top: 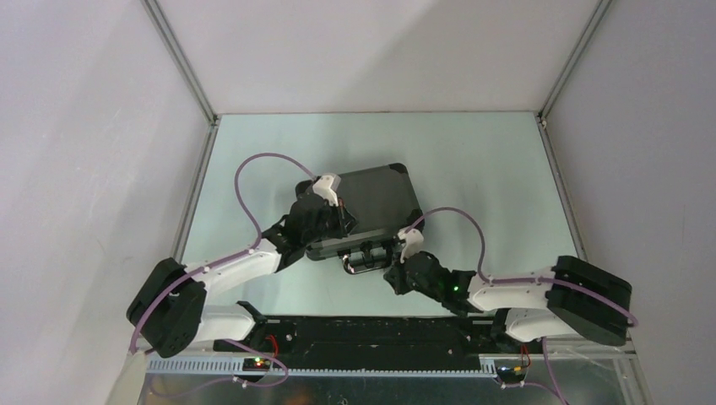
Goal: Pack up texas hold em set
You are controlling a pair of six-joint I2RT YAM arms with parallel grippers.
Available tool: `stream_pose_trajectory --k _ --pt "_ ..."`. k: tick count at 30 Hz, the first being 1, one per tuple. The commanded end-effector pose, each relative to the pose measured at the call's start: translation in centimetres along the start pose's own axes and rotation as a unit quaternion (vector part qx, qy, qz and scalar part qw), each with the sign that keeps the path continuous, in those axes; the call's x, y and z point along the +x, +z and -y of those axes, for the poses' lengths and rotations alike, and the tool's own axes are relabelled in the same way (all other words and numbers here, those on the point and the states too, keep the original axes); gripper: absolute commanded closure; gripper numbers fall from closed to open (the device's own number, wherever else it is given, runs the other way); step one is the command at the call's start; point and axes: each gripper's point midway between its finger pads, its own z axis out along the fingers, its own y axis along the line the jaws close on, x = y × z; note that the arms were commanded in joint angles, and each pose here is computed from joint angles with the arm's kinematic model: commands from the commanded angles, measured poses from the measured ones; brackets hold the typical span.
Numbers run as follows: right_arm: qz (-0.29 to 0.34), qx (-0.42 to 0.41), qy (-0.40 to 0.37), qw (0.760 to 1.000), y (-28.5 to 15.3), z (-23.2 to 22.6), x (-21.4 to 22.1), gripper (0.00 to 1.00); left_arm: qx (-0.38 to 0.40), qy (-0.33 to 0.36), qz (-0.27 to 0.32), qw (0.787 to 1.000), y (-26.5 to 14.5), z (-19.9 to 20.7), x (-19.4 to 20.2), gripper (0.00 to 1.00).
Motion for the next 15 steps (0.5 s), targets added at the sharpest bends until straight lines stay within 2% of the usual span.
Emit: stream_pose_trajectory --k 1,8,15 --pt "0.018 -0.027 0.019 0.999 1.3 -1.7 0.7 1.00 -0.088 0.016 -0.122 0.988 -0.9 -5.4 7.1 1.00" --pt "0.064 -0.028 0.020 0.997 4.0 -2.2 1.5 1.00 -0.078 0.012 -0.128 0.989 -0.5 -5.2 7.6 1.00" --pt "0.093 0.044 0.015 0.995 4.4 -0.7 1.8 1.00 -0.082 0.011 -0.119 0.989 -0.9 -5.4 7.4 1.00"
